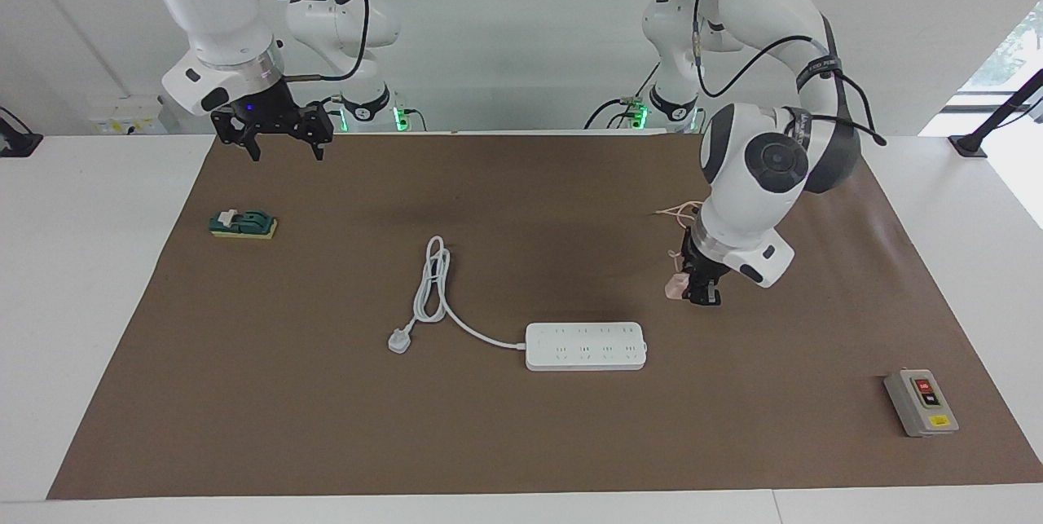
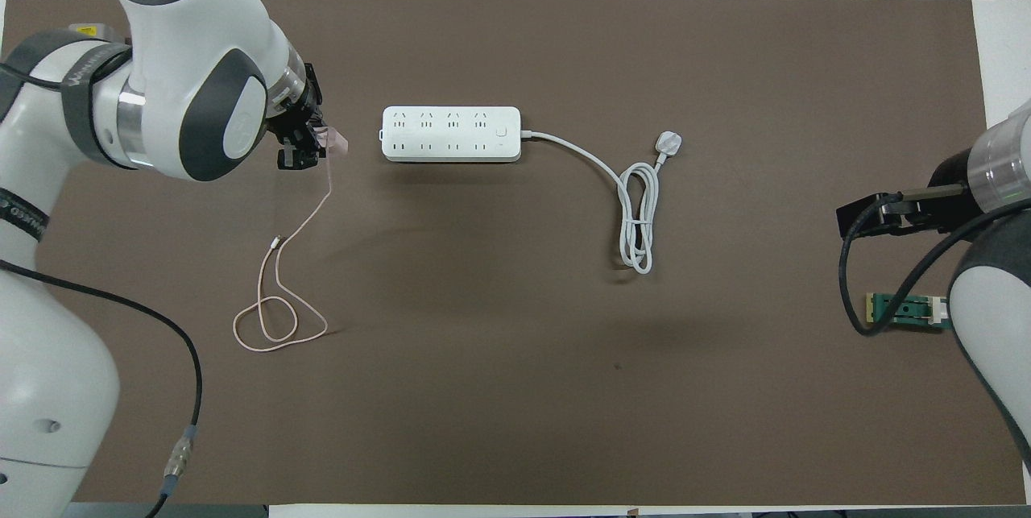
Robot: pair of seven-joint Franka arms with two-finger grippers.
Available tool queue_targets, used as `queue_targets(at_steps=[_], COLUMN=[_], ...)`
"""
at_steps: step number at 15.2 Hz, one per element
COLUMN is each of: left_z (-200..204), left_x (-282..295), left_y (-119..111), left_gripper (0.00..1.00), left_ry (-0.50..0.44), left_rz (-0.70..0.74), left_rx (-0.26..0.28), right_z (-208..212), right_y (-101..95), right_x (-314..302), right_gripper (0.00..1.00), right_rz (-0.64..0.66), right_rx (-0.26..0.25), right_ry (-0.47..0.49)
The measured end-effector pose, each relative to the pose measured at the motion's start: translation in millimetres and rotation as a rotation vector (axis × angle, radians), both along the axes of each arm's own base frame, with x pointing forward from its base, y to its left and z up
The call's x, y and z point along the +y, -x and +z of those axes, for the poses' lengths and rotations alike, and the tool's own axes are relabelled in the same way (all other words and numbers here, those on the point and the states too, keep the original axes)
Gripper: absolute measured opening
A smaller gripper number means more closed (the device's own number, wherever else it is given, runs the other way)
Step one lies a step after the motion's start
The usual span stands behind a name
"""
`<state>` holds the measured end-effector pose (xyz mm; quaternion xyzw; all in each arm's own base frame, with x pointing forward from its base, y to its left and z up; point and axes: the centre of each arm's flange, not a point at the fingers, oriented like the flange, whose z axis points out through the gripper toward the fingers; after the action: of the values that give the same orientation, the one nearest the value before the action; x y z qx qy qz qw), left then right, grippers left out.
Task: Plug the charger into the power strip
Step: 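Bring the charger with the left gripper to the power strip's end socket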
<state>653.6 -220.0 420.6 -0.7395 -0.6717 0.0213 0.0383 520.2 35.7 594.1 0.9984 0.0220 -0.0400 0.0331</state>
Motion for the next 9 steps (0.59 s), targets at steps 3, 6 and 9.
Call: queue_targets(at_steps=[3, 6, 9], left_z=[-14, -14, -15], left_x=[-22, -37, -43], left_y=[-5, -2, 0], left_gripper=[0.32, 0.32, 0.32], left_ry=[-0.024, -0.029, -0.032], left_rz=[-0.010, -0.022, -0.032], left_rx=[-0.004, -0.010, -0.009], right_z=[1, 1, 0], right_y=[1.0, 1.2, 0.9], right_x=[0, 2, -2], right_gripper=[1.00, 1.00, 1.00], right_rz=[0.002, 0.008, 0.002], right_rx=[0.001, 0.001, 0.003], right_ry=[-0.004, -0.009, -0.010])
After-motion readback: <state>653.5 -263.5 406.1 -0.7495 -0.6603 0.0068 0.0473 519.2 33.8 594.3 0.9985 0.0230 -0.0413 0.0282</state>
